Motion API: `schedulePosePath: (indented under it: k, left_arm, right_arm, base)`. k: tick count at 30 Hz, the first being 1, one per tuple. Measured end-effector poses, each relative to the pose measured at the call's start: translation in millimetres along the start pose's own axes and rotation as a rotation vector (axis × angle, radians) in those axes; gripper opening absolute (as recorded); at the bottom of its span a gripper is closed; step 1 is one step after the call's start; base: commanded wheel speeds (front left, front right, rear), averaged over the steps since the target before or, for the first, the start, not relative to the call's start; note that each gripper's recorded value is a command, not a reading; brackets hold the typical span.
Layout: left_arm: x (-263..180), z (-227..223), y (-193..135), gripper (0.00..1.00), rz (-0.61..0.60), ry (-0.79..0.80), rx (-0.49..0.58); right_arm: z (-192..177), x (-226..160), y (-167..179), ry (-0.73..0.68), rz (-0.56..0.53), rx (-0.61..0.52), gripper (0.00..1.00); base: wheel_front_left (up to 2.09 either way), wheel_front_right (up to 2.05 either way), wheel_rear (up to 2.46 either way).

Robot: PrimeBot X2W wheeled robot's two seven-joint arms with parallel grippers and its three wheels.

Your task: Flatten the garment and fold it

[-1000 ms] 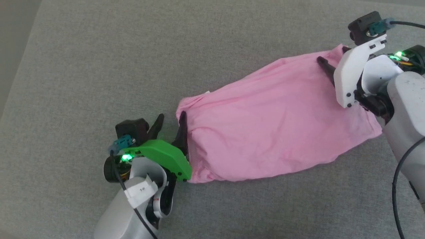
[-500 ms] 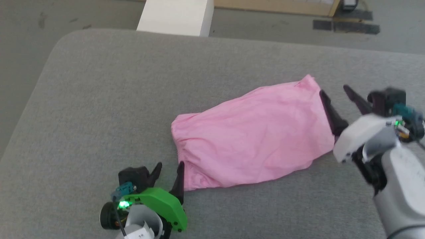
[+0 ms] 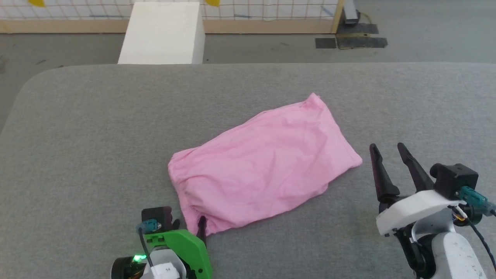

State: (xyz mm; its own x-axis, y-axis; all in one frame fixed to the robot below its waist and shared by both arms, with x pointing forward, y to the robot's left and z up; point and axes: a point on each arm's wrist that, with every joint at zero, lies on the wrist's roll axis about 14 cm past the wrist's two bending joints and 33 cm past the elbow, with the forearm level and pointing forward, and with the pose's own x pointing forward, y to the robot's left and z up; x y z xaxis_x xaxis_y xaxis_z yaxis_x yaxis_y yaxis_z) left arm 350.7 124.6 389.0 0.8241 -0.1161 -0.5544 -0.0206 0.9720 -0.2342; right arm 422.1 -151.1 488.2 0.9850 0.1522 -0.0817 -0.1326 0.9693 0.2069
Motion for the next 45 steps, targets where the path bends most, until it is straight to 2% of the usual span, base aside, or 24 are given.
schedulePosePath:
  k: [5, 6, 7, 8, 14, 19, 22, 30, 34, 35, 36, 37, 41, 45]
  left_arm:
    - [5, -12, -7, 1.00, -0.022, 0.090, -0.009]
    - [5, -14, -8, 0.52, -0.026, 0.104, -0.013]
    - [5, -14, -8, 0.45, -0.028, 0.110, -0.016]
    - [5, -14, -9, 0.00, -0.034, 0.113, -0.019]
    - [2, -13, -17, 0.00, -0.073, 0.108, -0.032]
    - [1, -9, -16, 0.00, -0.074, 0.076, -0.046]
    - [2, -8, -14, 0.00, -0.068, 0.066, -0.050]
    - [6, -6, -10, 0.00, -0.060, 0.049, -0.070]
    - [10, -6, -8, 0.00, -0.053, 0.046, -0.081]
    - [10, -7, -7, 0.00, -0.050, 0.048, -0.084]
    - [11, -7, -6, 0.00, -0.049, 0.049, -0.085]
    - [11, -7, -6, 0.00, -0.048, 0.048, -0.087]
    - [11, -6, -5, 0.00, -0.046, 0.037, -0.089]
    - [6, 2, -6, 0.00, -0.054, 0.007, -0.077]
  right_arm:
    - [-3, -8, -6, 0.006, -0.021, 0.004, 1.00]
    - [-5, -8, -6, 0.011, -0.020, 0.005, 1.00]
    - [-6, -8, -5, 0.014, -0.019, 0.006, 1.00]
    - [-7, -8, -4, 0.016, -0.016, 0.007, 1.00]
    - [-16, -2, -8, 0.048, -0.027, -0.007, 1.00]
    - [-30, 22, -3, 0.127, -0.009, -0.034, 1.00]
    - [-44, 39, 0, 0.217, -0.001, -0.034, 1.00]
    - [-105, 59, 7, 0.594, 0.012, -0.051, 1.00]
    - [-113, 70, 14, 0.674, 0.033, -0.085, 1.00]
    - [-115, 71, 16, 0.694, 0.041, -0.092, 0.72]
    - [-116, 72, 18, 0.709, 0.048, -0.100, 0.40]
    - [-117, 73, 20, 0.721, 0.055, -0.108, 0.00]
    - [-114, 73, 26, 0.725, 0.069, -0.118, 0.00]
    - [-94, 55, 24, 0.630, 0.061, -0.088, 0.00]
  base:
    - [0.00, 0.00, 0.00]
    - [0.00, 0.00, 0.00]
    - [0.00, 0.00, 0.00]
    - [0.00, 0.00, 0.00]
    - [0.00, 0.00, 0.00]
    - [0.00, 0.00, 0.00]
    - [0.00, 0.00, 0.00]
    - [0.00, 0.00, 0.00]
    - [0.00, 0.00, 0.00]
    - [0.00, 0.00, 0.00]
    - [0.00, 0.00, 0.00]
    - [0.00, 0.00, 0.00]
    - [0.00, 0.00, 0.00]
    - [0.00, 0.00, 0.00]
